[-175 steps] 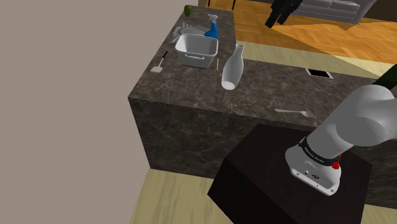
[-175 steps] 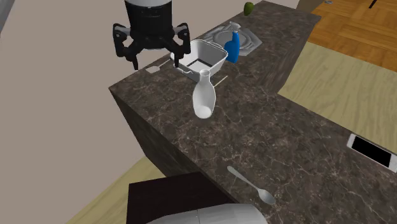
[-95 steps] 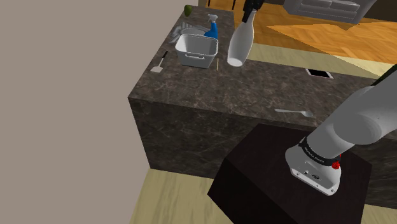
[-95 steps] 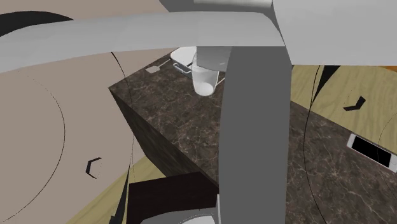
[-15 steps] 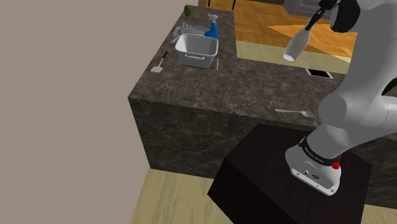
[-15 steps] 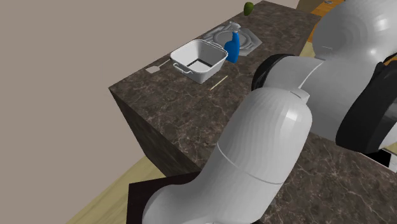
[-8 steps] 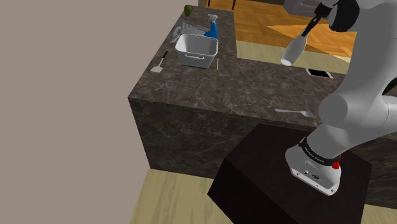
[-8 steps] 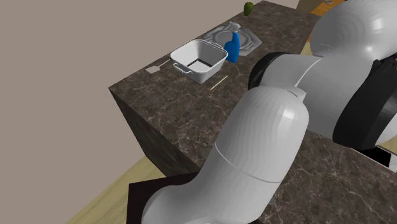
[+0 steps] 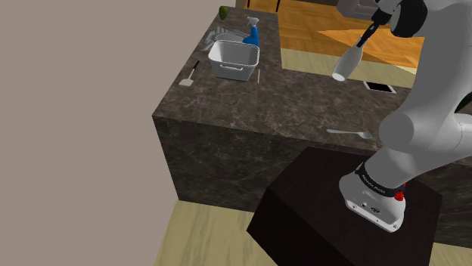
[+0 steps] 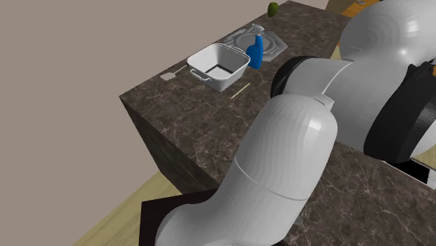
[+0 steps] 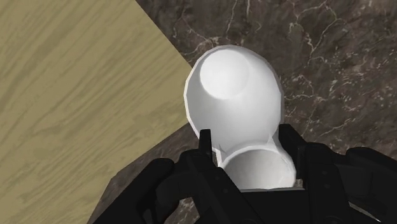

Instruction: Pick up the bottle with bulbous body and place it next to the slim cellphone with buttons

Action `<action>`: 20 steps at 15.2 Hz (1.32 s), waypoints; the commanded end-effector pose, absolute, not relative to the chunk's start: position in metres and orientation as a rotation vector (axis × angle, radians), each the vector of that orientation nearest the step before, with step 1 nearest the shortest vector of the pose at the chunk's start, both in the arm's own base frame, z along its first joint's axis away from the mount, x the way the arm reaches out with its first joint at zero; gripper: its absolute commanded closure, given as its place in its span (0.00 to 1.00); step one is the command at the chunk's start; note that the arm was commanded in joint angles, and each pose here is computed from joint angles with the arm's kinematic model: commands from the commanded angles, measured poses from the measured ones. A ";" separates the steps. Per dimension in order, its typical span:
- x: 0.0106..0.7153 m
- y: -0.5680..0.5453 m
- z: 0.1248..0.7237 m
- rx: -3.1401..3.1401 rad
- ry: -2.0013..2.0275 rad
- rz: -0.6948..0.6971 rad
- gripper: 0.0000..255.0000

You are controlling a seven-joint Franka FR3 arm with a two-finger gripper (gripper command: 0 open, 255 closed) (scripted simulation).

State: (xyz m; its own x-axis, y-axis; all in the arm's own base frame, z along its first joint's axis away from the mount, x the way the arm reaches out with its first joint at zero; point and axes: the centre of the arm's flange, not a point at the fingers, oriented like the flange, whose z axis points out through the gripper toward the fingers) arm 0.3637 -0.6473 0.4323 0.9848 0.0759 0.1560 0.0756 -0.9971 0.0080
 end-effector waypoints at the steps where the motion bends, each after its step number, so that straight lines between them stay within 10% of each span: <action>1: 0.364 -0.647 0.433 3.127 0.119 0.247 1.00; 2: 0.364 -0.647 0.433 3.127 0.119 0.247 1.00; 3: 0.364 -0.647 0.433 3.127 0.119 0.247 0.00; 20: 0.356 -0.647 0.482 3.127 0.119 0.247 0.00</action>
State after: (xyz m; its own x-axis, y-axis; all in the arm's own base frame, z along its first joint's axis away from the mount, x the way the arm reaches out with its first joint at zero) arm 0.3558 -0.6475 0.4819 0.9848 0.0760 0.1564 0.0756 -0.9971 0.0087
